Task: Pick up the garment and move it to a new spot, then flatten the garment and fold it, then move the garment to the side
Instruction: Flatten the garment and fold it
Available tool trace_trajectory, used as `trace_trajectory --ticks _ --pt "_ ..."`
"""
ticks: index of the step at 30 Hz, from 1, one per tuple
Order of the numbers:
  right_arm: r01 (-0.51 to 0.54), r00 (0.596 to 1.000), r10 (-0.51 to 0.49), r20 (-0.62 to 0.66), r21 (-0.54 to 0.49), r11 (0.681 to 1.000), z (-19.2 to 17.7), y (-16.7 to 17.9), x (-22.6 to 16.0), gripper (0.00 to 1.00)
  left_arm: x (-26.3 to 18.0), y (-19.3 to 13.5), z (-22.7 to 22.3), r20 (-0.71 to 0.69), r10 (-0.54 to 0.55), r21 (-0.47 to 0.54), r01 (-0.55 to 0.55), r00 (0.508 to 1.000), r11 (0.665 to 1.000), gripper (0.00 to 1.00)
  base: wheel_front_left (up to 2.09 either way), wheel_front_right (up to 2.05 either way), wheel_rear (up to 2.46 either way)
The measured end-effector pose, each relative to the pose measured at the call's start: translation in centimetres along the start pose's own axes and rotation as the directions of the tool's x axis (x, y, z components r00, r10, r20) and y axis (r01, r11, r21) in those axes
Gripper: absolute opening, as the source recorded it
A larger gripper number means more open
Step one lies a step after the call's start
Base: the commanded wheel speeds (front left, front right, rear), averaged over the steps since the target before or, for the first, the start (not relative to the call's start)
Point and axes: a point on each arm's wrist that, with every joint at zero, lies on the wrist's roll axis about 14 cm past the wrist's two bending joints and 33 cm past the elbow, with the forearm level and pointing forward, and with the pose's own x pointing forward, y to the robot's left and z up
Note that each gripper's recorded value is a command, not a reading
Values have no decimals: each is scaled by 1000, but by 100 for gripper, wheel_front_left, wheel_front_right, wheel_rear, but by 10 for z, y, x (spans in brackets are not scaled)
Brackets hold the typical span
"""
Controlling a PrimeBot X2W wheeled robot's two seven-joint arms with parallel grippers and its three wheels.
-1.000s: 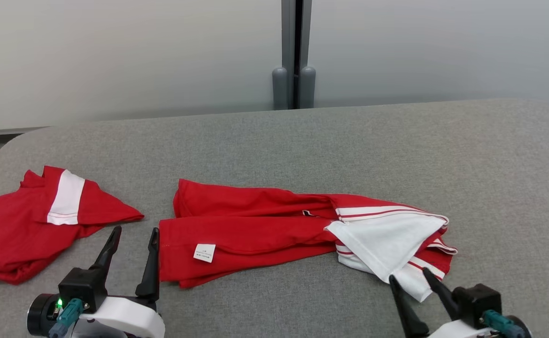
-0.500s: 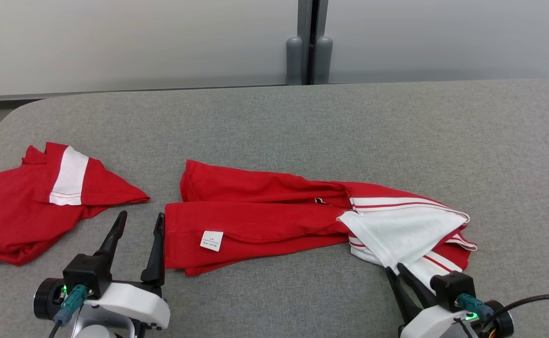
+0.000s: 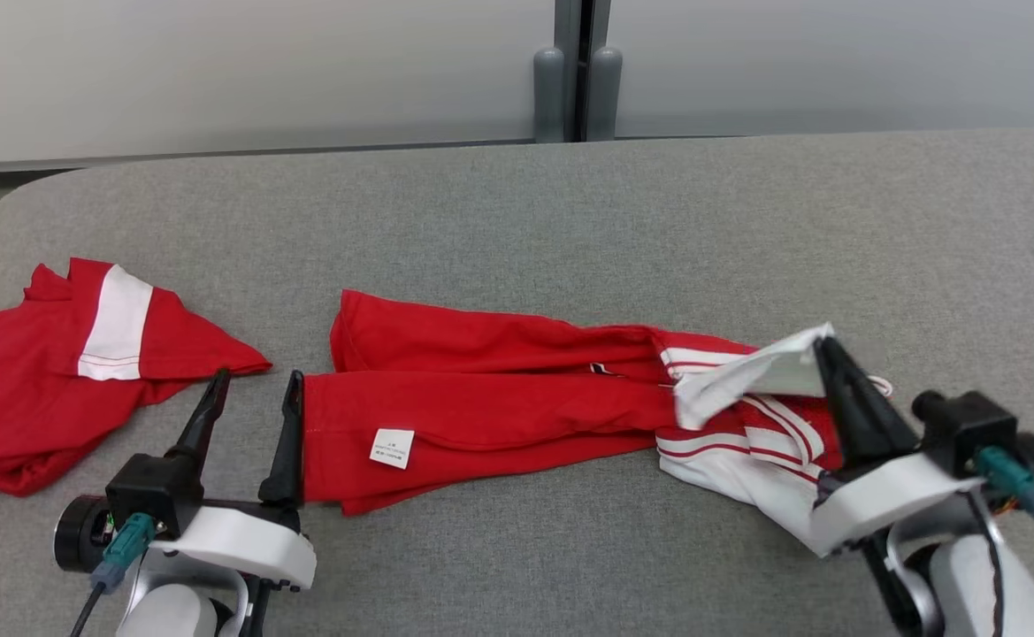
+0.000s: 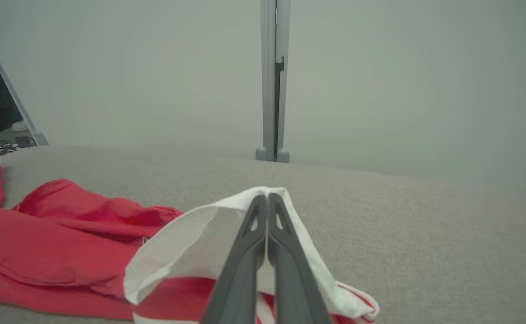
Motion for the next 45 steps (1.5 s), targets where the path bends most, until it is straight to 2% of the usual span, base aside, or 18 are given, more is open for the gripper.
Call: trace_trajectory --ticks 7,14,15,16,21,29,35,39,45 --pt "70 991 -59 118 -88 994 60 -51 53 0 22 2 2 16 -4 2 4 1000 1000 100 0 0 0" --pt "54 994 -44 100 -94 994 68 -70 124 0 42 6 -10 -7 0 -3 0 1000 1000 100 0 0 0" --pt "57 995 -50 82 -86 995 63 -73 132 36 44 6 -12 -10 1 -4 -1 1000 1000 100 0 0 0" --pt "59 996 -53 78 -77 995 59 -75 138 100 46 8 -13 -12 6 -3 -6 1000 1000 100 0 0 0" --pt "61 993 -58 100 -26 998 49 -76 157 100 47 14 -19 -23 25 -5 -25 999 1000 100 0 0 0" --pt "52 985 -46 167 -30 998 56 -73 137 100 44 13 -18 -20 25 -5 -25 999 1000 100 0 0 0" --pt "28 980 -20 200 -36 999 55 -58 92 100 29 12 -16 -25 23 4 -22 999 1000 100 0 0 0" --pt "43 982 -44 181 11 999 34 -49 40 100 13 10 -14 -24 19 9 -18 1000 1000 100 0 0 0" --pt "77 988 -87 131 80 994 11 -33 -13 100 -8 10 -11 -21 28 10 -28 999 1000 100 0 0 0"
